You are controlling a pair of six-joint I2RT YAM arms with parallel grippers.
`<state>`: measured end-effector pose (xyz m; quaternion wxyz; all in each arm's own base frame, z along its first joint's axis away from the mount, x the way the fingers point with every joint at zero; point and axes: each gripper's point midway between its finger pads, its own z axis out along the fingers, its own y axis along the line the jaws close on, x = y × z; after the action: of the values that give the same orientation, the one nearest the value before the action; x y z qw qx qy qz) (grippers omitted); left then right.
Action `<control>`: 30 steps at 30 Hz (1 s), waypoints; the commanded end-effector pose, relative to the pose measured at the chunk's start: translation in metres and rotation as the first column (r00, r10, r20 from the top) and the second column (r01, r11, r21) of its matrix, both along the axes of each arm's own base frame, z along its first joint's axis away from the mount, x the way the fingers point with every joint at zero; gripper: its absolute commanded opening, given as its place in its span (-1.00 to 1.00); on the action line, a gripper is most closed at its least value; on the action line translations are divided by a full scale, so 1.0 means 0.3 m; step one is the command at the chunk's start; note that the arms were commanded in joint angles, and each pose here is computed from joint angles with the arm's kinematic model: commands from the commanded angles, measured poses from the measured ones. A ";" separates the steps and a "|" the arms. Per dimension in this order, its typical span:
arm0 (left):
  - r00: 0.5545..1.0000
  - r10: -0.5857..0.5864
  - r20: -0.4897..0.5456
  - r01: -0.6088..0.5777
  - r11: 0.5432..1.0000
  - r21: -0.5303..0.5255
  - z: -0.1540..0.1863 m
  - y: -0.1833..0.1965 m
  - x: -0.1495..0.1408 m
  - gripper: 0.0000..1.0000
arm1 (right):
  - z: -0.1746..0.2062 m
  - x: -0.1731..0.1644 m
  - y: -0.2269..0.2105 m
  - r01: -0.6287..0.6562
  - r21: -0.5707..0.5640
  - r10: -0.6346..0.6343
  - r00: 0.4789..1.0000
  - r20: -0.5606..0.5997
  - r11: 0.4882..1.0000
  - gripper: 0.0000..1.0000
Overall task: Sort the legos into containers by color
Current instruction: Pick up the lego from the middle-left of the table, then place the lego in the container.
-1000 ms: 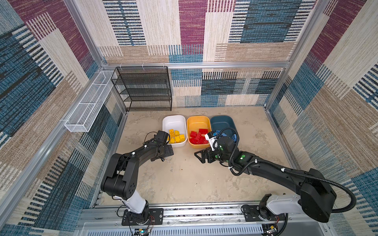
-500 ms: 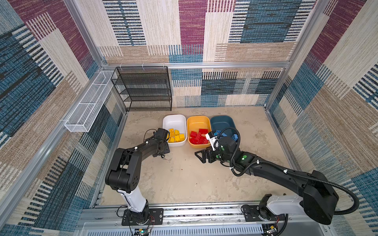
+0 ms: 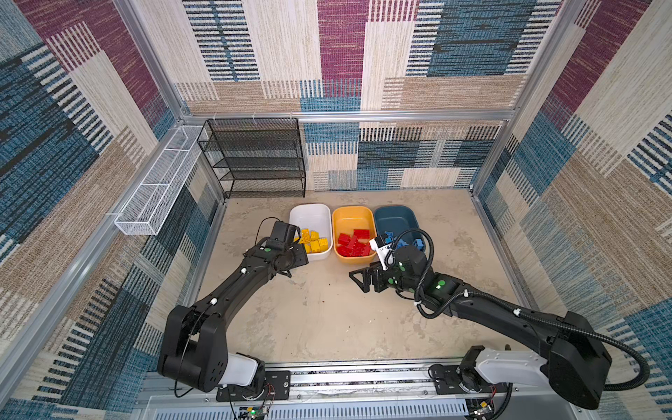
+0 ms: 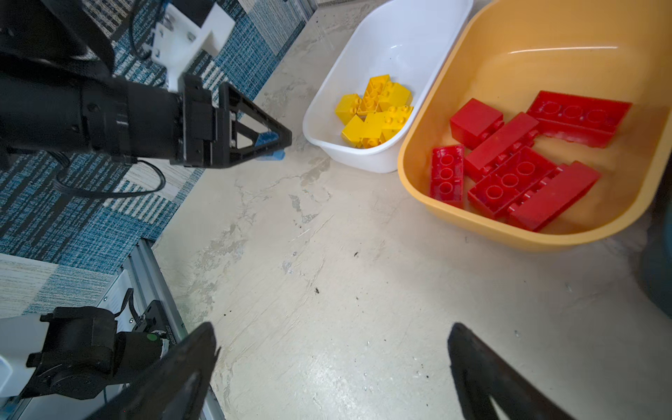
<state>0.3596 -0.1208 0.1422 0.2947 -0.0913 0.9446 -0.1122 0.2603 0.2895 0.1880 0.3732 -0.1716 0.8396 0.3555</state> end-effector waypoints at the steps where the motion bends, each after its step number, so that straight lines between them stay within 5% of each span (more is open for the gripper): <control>1: 0.991 -0.133 0.005 0.133 0.991 -0.004 0.074 -0.134 0.025 0.03 | 0.045 0.016 -0.038 0.045 0.032 -0.047 0.998 0.046 0.998 1.00; 12: 0.909 -0.413 0.059 0.415 0.909 -0.041 0.156 -0.735 0.216 0.01 | 0.079 -0.020 -0.250 0.153 0.038 -0.156 0.983 0.100 0.987 0.99; 18: 0.876 -0.480 0.037 0.482 0.871 -0.094 0.073 -0.993 0.289 0.01 | 0.070 -0.053 -0.300 0.184 0.033 -0.186 0.978 0.095 0.982 0.99; 27: 0.880 -0.474 0.032 0.474 0.872 -0.126 -0.020 -1.091 0.346 0.02 | 0.071 -0.068 -0.309 0.182 0.037 -0.185 0.978 0.097 0.983 0.99; 30: 0.876 -0.479 0.060 0.482 0.868 -0.114 0.014 -1.089 0.355 0.23 | 0.091 -0.063 -0.312 0.189 0.040 -0.192 0.975 0.109 0.981 0.99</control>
<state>0.4645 -0.4469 0.1326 0.2522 0.1194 0.9303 -0.2379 0.2386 0.1973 0.2066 0.4418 -0.1078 0.8302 0.3223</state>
